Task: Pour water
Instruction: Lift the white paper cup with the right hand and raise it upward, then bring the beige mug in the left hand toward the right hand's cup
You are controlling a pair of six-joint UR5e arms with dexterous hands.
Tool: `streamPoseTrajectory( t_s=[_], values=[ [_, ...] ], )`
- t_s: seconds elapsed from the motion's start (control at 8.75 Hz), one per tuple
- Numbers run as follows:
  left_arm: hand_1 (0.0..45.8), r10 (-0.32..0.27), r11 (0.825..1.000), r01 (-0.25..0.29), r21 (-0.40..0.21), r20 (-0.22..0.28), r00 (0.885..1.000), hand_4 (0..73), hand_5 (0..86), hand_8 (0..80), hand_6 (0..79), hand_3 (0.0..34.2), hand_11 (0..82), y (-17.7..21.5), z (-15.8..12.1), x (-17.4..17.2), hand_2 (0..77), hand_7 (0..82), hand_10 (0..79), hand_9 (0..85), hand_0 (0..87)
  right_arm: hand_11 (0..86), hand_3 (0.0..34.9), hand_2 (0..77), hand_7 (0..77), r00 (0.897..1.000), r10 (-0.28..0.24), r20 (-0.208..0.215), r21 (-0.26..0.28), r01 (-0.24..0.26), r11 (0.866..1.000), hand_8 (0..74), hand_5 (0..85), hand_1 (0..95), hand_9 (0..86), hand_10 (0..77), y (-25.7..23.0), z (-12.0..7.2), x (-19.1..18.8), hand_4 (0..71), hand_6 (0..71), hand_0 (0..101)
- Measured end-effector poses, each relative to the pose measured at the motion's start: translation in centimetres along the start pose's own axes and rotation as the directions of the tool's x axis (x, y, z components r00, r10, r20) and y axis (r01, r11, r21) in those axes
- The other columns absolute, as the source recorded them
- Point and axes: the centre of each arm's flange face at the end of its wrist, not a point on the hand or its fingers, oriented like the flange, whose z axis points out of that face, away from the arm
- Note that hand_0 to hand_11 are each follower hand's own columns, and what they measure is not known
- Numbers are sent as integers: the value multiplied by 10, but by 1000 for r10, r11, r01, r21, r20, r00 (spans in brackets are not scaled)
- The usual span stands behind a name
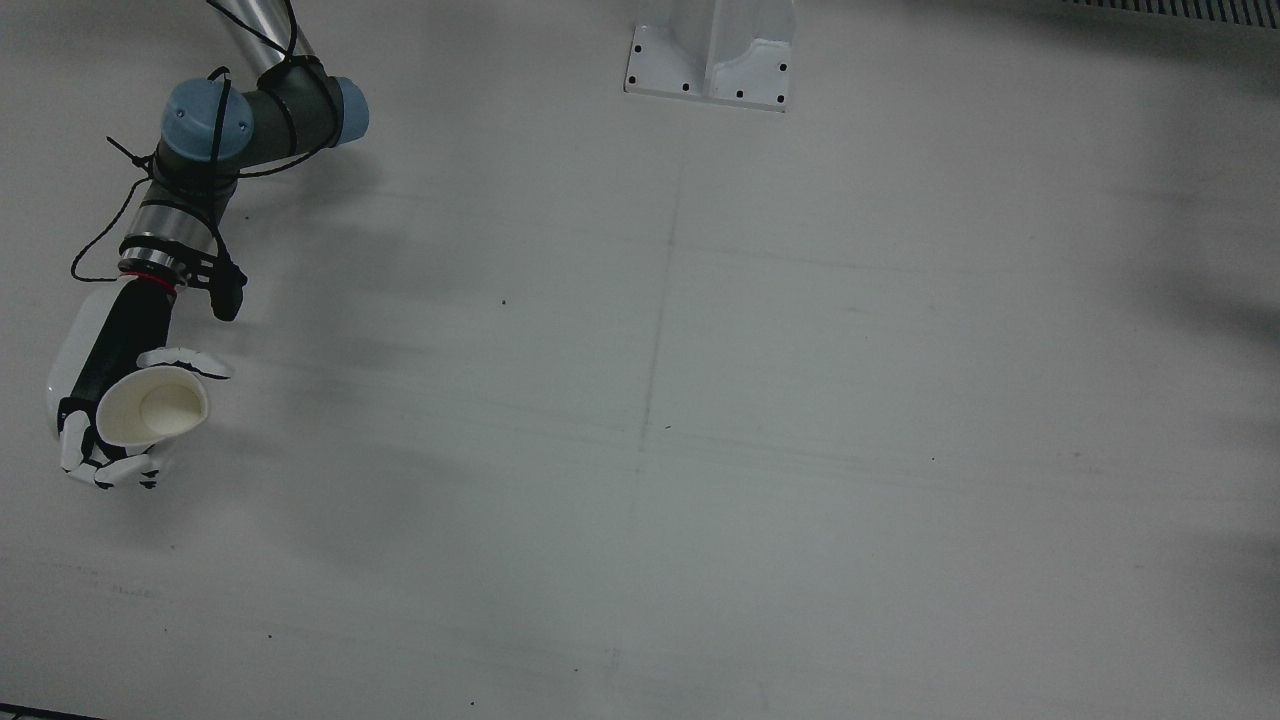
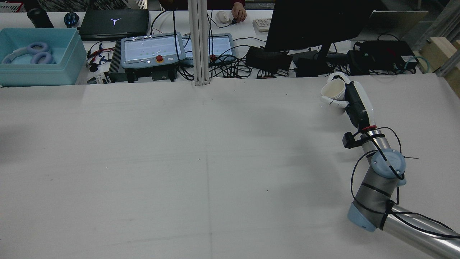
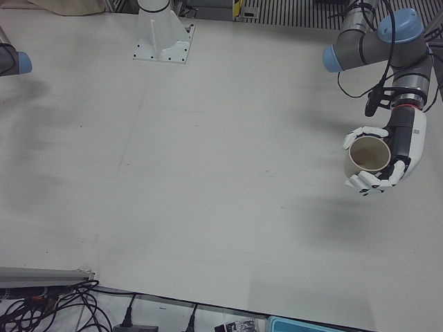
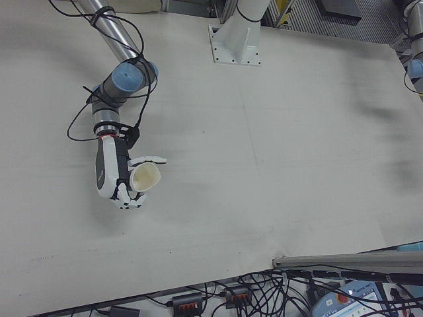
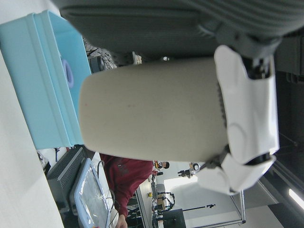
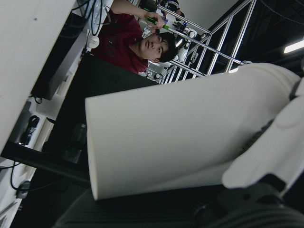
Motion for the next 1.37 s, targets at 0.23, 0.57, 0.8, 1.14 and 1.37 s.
streamPoseTrajectory(
  t_s=[0.23,0.57,0.8,1.14,1.37],
  values=[
    [218,1,1000,1,-29,59,998,158,573,365,300,0,360,28,20,-14,387,502,235,360,541,535,0,185,627,997,-14,72,-33,16,999,442,649,44,562,382,41,25,-46,142,556,415],
    [218,17,992,5,-129,169,986,164,573,376,300,0,371,127,101,-71,387,502,240,360,553,540,0,191,633,987,-35,156,-122,55,991,409,665,44,529,382,114,58,-92,142,545,421],
    [218,17,983,25,-182,227,974,164,573,376,300,0,371,195,144,-119,387,502,240,360,547,529,0,196,633,980,-41,197,-174,76,982,420,682,44,529,382,158,79,-108,164,545,429],
    [218,12,970,59,-237,288,958,169,573,376,300,0,371,274,172,-190,393,502,240,360,552,518,0,218,633,960,-99,263,-212,158,964,398,698,60,518,360,212,87,-133,196,545,455],
    [218,5,959,87,-269,324,946,164,573,376,300,0,371,333,182,-243,393,496,240,360,542,513,0,224,633,932,-191,307,-238,270,933,393,698,60,507,360,254,86,-148,191,545,456]
  ],
)
